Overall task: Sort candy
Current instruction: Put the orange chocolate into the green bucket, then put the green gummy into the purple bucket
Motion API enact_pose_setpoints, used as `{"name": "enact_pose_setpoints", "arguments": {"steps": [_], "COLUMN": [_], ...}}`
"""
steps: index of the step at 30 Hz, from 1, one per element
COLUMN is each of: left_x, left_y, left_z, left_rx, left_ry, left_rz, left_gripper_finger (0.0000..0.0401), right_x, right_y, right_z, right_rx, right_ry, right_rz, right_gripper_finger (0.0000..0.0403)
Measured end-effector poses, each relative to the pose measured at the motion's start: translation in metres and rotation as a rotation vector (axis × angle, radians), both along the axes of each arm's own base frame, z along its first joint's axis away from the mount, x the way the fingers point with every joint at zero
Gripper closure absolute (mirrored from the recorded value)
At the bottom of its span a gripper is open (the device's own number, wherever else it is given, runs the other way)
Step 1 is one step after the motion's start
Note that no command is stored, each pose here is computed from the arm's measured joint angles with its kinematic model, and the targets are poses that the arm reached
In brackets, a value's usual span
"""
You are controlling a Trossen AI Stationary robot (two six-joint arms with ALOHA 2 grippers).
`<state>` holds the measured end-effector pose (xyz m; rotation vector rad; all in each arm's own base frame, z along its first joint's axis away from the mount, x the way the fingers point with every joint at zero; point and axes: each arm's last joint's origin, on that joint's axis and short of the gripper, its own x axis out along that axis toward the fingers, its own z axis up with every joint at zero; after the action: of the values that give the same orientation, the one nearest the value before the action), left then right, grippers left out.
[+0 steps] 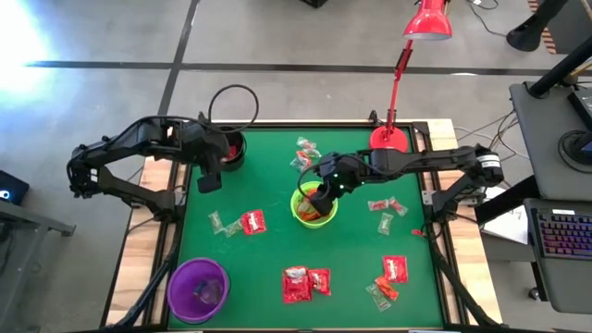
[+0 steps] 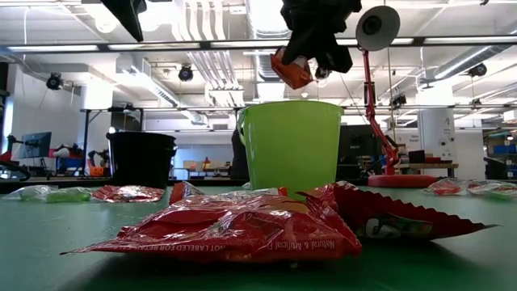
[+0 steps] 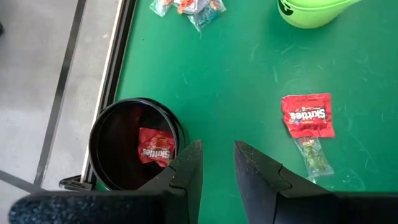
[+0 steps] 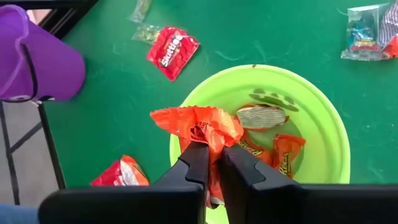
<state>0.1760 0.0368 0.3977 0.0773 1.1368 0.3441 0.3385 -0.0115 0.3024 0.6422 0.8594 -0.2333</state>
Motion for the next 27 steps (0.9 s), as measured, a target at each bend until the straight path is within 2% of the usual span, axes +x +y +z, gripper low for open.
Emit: {"name": "enact_pose_setpoints", "arguments": {"steps": [9,13,21,27], "left_x": [-0.002,-0.002,-0.002,-0.002], "left_y": [0.0,0.0,0.0,0.0], "left_z": [0.0,0.0,0.0,0.0], "left_rx": [0.0,0.002,0.002,0.001], "left_ry": [0.003,0.009,0.004,0.003], "left_rz": [-0.001,-0.007,-0.006,-0.003], "left_gripper_finger": [0.0326,0.0326,0.0326,0.0326], "right_x": [0.0,-0.001,0.002,-0.003], "right_y": [0.0,-0.003,-0.037,-0.072], "right_z": [0.0,0.003,0.008,0.008], "right_rx": [-0.007,-0.014,-0.089,-0.174], "right_ry": [0.002,-0.016,-0.099,-0.098], "right_rz": [-0.004,-0.007,-0.084,-0.106], "right_gripper_finger": [0.0304,0.0282,0.0274,0.028]}}
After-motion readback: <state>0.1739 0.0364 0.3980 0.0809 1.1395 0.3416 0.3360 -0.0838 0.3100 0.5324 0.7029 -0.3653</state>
